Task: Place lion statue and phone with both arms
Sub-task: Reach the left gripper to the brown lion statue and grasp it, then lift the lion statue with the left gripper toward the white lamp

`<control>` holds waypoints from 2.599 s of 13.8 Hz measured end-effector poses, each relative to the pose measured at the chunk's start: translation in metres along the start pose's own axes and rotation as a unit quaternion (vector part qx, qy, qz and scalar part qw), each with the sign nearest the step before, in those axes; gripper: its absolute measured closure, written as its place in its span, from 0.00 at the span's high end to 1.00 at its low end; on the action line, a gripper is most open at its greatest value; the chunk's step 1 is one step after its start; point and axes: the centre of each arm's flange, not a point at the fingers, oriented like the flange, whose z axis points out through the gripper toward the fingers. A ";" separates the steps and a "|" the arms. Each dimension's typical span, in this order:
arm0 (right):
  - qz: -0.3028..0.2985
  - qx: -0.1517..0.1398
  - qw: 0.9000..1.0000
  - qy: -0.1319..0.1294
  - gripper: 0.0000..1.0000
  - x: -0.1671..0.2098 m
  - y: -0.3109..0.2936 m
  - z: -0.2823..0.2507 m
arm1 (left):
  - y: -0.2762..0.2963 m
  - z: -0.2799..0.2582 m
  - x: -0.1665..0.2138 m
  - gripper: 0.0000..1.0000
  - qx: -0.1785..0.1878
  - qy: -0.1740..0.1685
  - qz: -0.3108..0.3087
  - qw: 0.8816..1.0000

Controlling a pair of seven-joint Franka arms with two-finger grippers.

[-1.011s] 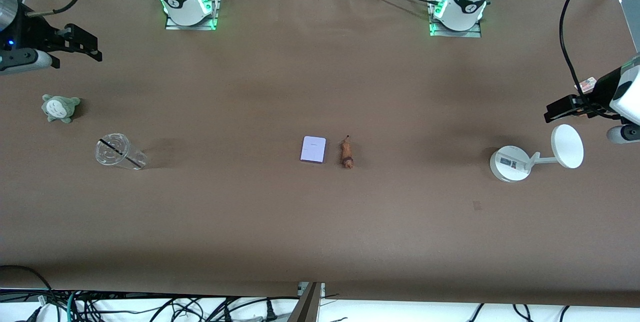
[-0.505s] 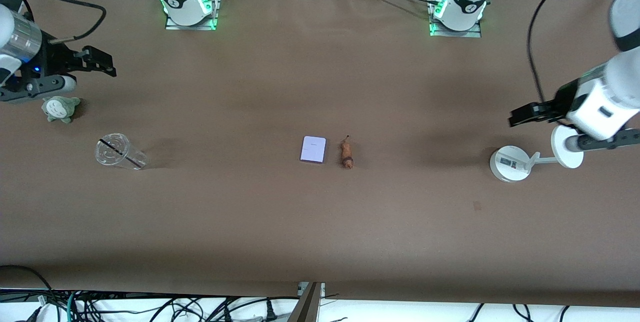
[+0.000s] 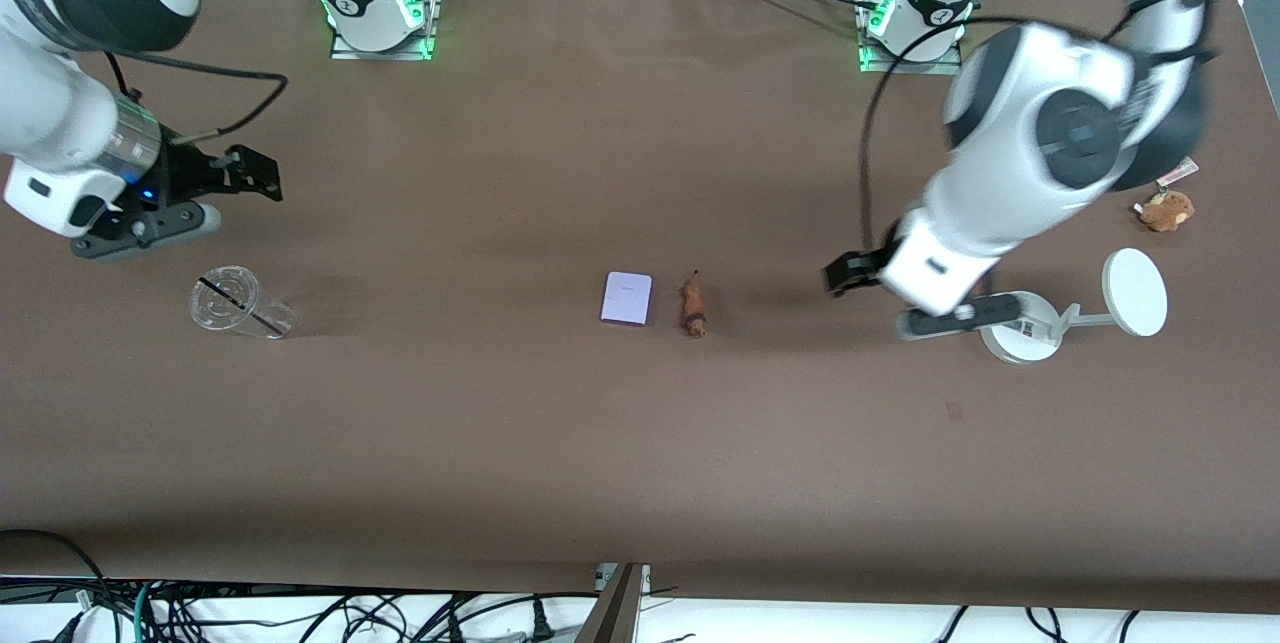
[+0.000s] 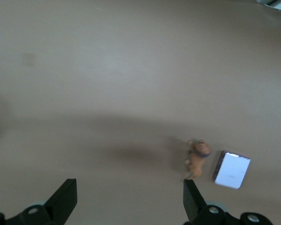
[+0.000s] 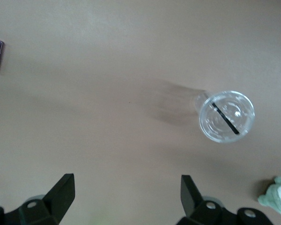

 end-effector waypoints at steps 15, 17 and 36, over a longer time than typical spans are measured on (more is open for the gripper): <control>0.009 0.003 1.000 0.012 1.00 0.015 -0.006 -0.004 | 0.142 0.219 -0.086 1.00 0.047 0.045 0.024 0.998; 0.010 0.003 1.000 0.012 1.00 0.016 -0.006 -0.003 | 0.151 0.237 -0.100 1.00 0.064 0.055 0.028 0.996; 0.010 0.003 1.000 0.012 1.00 0.016 -0.006 -0.003 | 0.140 0.248 -0.084 0.37 0.069 0.073 0.017 0.995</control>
